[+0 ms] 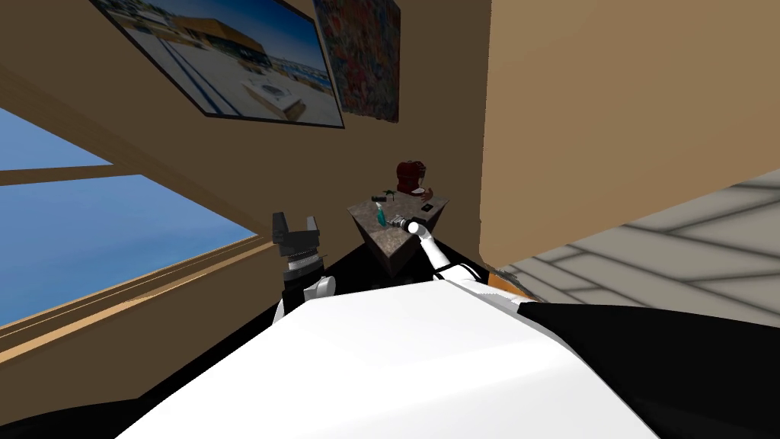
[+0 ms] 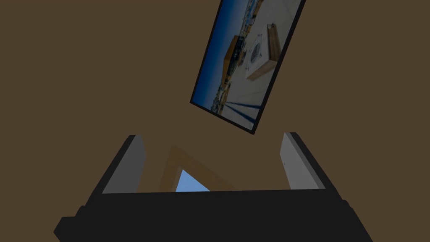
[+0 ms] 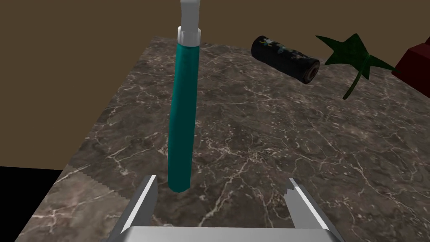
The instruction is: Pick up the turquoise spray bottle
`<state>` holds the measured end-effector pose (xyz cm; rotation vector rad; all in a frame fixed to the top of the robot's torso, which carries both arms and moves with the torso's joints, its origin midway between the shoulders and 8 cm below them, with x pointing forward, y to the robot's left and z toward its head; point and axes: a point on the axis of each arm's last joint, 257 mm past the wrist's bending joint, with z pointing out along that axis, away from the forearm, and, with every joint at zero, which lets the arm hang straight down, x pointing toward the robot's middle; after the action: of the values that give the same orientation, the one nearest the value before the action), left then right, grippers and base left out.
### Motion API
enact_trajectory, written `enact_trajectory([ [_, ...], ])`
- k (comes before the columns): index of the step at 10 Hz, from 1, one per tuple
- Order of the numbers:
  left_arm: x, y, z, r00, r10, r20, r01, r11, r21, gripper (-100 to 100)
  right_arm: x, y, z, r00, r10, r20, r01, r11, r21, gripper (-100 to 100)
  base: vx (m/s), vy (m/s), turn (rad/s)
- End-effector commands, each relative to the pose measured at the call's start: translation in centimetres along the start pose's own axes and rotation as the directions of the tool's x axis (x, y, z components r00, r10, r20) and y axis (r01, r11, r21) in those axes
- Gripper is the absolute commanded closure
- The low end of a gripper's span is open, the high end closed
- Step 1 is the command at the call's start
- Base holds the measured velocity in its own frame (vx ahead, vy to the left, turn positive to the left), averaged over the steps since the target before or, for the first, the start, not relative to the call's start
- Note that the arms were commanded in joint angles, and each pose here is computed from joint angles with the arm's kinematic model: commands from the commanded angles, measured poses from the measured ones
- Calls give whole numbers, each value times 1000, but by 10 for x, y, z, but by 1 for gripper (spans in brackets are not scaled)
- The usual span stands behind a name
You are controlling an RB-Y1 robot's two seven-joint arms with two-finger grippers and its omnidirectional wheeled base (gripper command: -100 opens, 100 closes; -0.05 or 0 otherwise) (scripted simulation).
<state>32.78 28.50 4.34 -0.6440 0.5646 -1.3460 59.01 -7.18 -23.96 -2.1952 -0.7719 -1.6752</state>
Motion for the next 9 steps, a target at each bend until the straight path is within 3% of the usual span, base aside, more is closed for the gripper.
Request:
enact_trajectory([
  [1,0,0,0,1000,0,0,0,1000,0,0,4,-6,8,1000,18,-4,-18,1000,2,-100,-54,-21,61],
  [6,0,0,0,1000,0,0,0,1000,0,0,27,-53,27,993,101,-54,-98,994,54,-100,25,-18,5],
  [8,0,0,0,1000,0,0,0,1000,0,0,29,-56,26,993,104,-56,-101,993,55,-100,-2,-3,8],
  [9,0,0,0,1000,0,0,0,1000,0,0,30,-57,26,993,106,-57,-102,993,57,0,0,0,0],
])
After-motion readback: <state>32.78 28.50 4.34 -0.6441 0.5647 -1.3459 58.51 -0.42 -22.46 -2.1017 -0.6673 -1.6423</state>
